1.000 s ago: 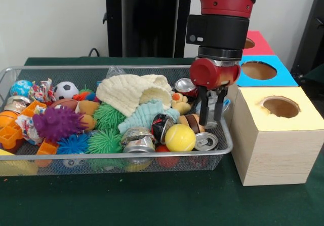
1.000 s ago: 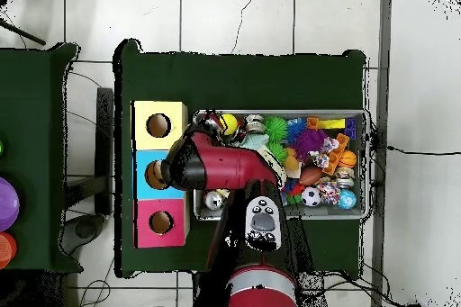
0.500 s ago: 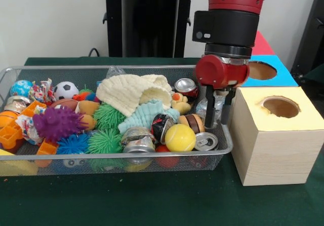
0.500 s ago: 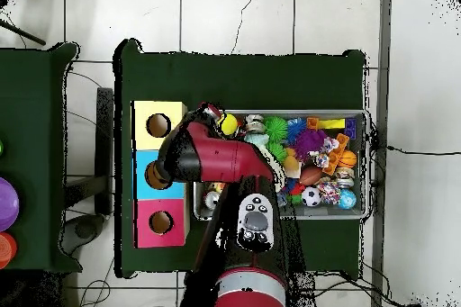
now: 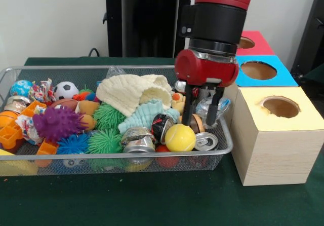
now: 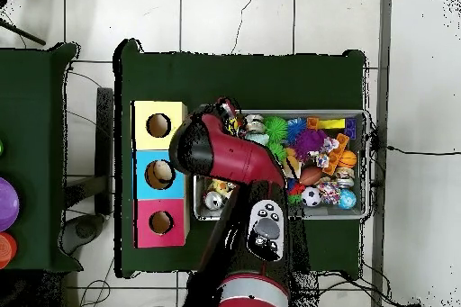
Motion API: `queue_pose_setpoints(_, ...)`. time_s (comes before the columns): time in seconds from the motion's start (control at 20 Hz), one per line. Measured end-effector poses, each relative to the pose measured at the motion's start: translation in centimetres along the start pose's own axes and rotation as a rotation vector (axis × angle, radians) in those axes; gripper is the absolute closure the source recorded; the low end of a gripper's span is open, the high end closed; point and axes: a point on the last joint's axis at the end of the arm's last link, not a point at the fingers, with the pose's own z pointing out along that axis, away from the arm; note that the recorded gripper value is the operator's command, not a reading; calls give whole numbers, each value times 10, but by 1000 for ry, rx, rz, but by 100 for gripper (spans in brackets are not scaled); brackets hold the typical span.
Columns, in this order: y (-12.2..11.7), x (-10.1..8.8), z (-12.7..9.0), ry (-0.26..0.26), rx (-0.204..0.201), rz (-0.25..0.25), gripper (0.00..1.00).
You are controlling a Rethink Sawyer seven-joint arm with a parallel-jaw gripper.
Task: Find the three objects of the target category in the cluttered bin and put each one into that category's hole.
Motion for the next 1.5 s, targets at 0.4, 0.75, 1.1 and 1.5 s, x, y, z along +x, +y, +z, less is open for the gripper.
queue_pose_setpoints(0.4, -4, 19, -6, 48, 32, 79, 0)
queue_pose_setpoints(0.75, 3, 31, -7, 77, 29, 210, 0)
queue_pose_setpoints(1.1, 2, 58, -1, 130, 19, 425, 0)
queue_pose_setpoints(1.5, 18, 70, 13, 164, 13, 498, 0)
